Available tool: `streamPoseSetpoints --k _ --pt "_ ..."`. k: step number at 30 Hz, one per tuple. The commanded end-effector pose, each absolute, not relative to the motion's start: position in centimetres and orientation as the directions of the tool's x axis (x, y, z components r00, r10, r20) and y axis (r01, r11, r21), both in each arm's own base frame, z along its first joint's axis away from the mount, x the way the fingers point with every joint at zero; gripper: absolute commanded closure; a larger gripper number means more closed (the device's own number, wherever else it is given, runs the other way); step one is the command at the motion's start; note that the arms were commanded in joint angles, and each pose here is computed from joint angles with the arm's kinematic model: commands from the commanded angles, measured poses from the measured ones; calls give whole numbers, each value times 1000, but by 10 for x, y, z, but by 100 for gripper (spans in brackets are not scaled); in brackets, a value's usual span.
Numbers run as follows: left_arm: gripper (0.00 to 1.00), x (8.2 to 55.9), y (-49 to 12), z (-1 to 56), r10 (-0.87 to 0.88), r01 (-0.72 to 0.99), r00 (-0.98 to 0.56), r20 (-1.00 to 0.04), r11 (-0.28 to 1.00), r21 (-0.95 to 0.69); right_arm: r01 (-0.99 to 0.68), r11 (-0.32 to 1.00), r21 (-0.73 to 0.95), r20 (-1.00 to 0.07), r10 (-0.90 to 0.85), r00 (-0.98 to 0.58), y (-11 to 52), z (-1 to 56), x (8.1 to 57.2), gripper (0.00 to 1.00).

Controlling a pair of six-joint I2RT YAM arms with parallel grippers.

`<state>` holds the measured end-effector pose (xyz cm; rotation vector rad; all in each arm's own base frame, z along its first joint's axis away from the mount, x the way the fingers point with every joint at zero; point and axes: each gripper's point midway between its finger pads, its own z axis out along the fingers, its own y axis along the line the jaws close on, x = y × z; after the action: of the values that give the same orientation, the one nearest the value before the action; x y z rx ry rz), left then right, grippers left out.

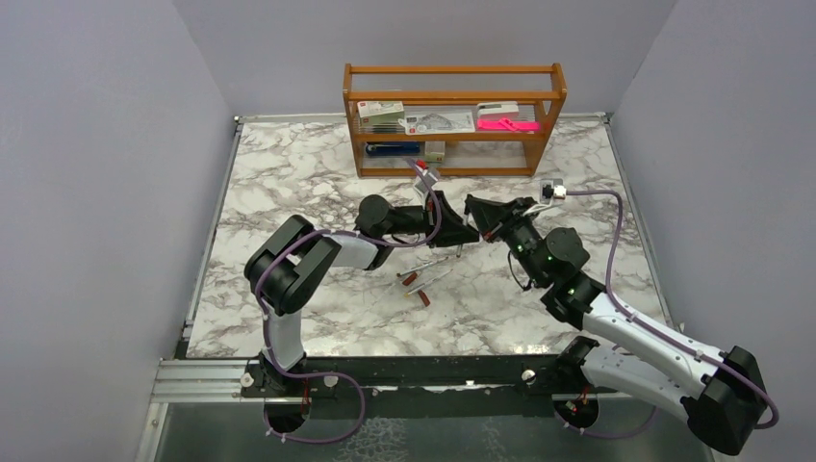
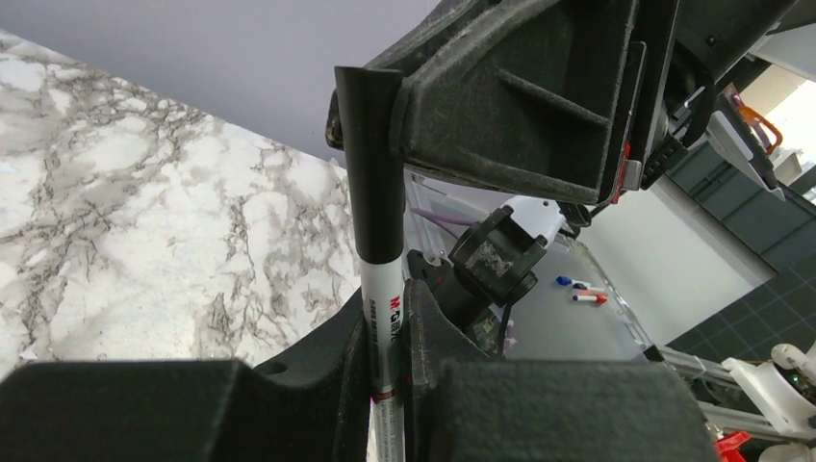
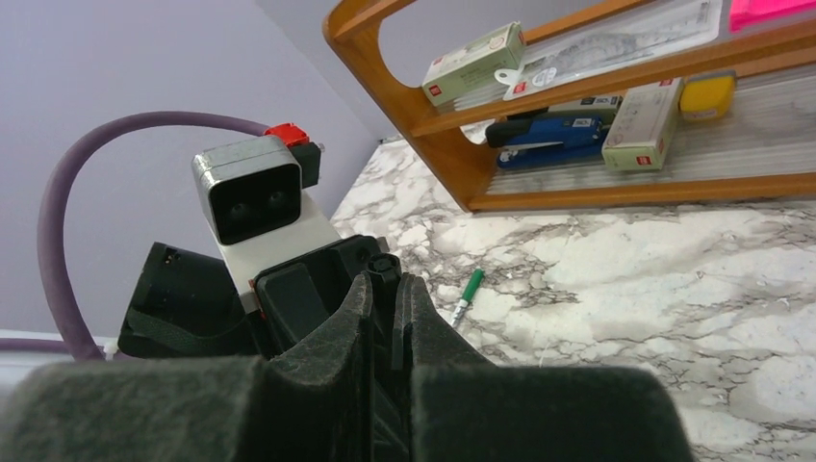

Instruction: Insert the pens into the pen caps

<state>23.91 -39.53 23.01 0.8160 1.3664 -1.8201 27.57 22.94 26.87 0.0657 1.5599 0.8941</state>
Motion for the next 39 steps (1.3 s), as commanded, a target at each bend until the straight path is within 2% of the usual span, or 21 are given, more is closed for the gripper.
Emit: streamPoseSetpoints --k 1,11,17,21,23,25,28,29,31,34,39 --pt "100 271 -373 367 -560 978 -209 -802 -126 -166 -418 721 553 -703 134 -698 251 109 198 99" --pt "100 284 -362 378 -555 986 -164 -816 -104 -128 -408 750 521 -699 101 -708 244 96 196 99" --pt "100 285 -364 356 -527 980 -198 -827 -102 -169 -409 749 521 -748 171 -641 239 122 206 99" --pt "100 292 -365 323 -476 972 -226 -850 -58 -226 -414 759 502 -794 215 -568 232 144 215 99" --pt "100 304 -368 295 -422 957 -257 -870 16 -290 -402 779 481 -809 216 -547 227 148 220 99" --pt "100 323 -371 264 -350 924 -290 -891 142 -356 -390 797 460 -819 212 -533 223 151 223 99" --pt "100 372 -352 198 -210 745 -354 -911 525 -411 -370 818 441 -826 209 -523 217 152 227 99" --pt "100 384 -339 175 -156 659 -382 -911 645 -387 -364 822 438 -827 210 -522 216 151 227 99" --pt "100 400 -309 137 -58 515 -421 -905 806 -291 -357 824 439 -826 213 -522 215 151 228 99" --pt "100 400 -270 101 3 347 -483 -875 919 -189 -359 822 441 -821 208 -532 217 148 227 99" --pt "100 396 -228 79 87 186 -540 -837 982 -18 -351 827 439 -808 194 -556 220 138 228 99"
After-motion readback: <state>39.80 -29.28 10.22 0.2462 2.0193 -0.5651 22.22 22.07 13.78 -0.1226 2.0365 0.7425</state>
